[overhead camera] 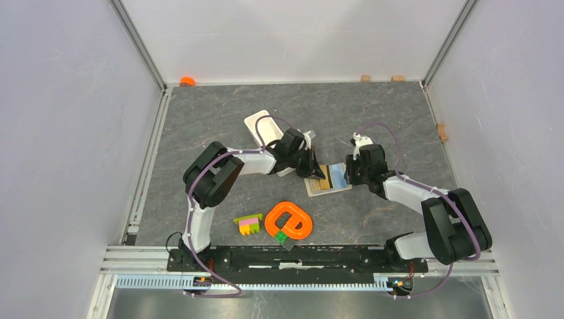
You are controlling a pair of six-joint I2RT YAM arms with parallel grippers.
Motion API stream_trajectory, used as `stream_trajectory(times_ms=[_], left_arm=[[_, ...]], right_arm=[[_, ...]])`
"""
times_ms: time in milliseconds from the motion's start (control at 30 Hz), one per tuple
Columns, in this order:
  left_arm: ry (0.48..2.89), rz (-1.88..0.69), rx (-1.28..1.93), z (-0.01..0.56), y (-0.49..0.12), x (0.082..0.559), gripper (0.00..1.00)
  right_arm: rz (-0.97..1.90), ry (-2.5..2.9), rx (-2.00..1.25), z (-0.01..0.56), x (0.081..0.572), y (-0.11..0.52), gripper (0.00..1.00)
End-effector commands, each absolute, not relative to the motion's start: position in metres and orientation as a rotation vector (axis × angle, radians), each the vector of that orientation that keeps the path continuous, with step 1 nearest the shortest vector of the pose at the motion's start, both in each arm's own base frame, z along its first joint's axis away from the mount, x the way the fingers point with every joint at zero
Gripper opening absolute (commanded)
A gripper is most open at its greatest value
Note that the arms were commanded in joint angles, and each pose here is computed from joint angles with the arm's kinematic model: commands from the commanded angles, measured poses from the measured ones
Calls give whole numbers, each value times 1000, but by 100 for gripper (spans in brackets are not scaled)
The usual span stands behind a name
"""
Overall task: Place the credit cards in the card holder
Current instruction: Insert the credit card into the card holder.
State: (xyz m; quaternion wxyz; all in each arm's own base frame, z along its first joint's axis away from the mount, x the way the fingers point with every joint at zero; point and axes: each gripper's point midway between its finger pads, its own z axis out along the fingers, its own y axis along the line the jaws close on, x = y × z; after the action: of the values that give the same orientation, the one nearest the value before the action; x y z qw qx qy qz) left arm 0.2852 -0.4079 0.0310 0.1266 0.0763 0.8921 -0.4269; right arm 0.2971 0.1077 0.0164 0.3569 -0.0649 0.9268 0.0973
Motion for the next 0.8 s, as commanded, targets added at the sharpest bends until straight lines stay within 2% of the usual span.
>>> stream_trajectory(times_ms=[0, 600, 767], left_arm=[[2800, -1102, 144, -33, -384, 261, 2], [2733, -1156, -101, -20, -376, 256, 2], [2720, -1118, -110, -19, -371, 254, 2]], right_arm=[[195, 2426, -168, 12, 291, 98, 36], [198, 2421, -173, 13, 290, 99, 34], [216, 2415, -180, 15, 289, 101, 17]])
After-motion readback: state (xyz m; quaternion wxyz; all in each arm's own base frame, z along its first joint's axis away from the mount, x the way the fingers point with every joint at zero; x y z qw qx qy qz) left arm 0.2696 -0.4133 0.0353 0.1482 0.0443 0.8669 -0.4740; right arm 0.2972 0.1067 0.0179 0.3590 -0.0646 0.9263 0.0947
